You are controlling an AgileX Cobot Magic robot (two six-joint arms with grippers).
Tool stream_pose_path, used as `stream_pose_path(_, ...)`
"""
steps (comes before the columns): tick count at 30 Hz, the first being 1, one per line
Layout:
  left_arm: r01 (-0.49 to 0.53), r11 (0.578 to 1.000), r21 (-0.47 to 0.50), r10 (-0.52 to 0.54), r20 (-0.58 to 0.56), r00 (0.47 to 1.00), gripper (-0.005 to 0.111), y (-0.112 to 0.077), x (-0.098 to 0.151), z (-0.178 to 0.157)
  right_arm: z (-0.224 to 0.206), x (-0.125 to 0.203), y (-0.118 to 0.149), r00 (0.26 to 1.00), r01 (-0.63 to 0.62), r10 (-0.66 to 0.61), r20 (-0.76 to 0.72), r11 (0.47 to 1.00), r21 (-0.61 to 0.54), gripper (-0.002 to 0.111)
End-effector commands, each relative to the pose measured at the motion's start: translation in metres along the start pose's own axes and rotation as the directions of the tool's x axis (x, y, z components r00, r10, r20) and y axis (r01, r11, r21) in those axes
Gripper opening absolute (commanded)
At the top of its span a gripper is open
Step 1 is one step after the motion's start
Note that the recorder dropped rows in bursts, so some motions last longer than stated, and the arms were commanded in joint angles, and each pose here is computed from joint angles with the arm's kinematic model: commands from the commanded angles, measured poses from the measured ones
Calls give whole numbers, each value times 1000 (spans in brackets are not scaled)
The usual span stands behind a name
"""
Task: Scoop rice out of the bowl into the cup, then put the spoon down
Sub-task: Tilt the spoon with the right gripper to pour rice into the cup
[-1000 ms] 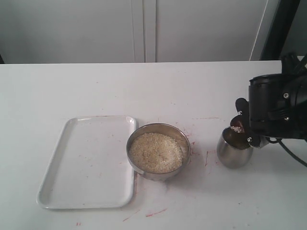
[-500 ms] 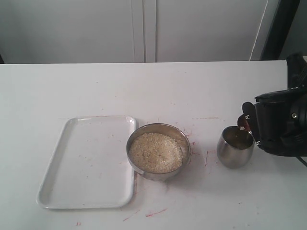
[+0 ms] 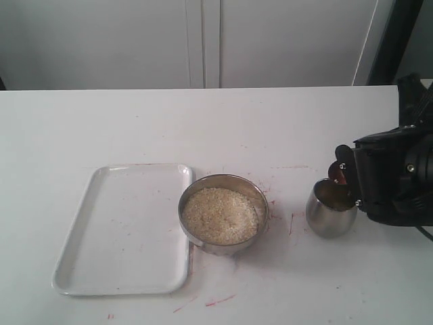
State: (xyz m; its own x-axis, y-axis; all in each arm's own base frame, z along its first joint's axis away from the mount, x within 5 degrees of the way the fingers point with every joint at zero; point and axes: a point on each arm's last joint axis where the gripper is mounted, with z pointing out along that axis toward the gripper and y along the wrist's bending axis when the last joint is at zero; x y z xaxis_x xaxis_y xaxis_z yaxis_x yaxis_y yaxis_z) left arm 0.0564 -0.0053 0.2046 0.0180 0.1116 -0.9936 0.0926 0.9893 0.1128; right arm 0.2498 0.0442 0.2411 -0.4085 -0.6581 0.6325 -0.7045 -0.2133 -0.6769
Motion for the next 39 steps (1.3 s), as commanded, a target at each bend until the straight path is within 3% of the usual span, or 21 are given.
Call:
stream_pose_path(1,0,1000,-2,0,3,1000,14,0,-2,0,-3,1,-1,1000,-2,2,-2,1000,20,0)
stream_pose_path(15,0,1000,-2,0,3,1000,14,0,-2,0,-2,1,3,1000,-16,16,4,1000,-22,0)
stream_pose_path(23,0,1000,-2,0,3,1000,14,0,-2,0,-2,1,-1,999,-52,52,-3,998,24,0)
stream_pose_path(31,0,1000,-2,0,3,1000,14,0,-2,0,-2,1,3,1000,-26,26,3,999,-23,0)
stream_pose_path(35,0,1000,-2,0,3,1000,14,0,-2,0,-2,1,3,998,-66,67,2,998,-22,0)
stream_pose_path(39,0,1000,-2,0,3,1000,14,0,-2,0,-2,1,1,983,-182,182,0,983,-6,0)
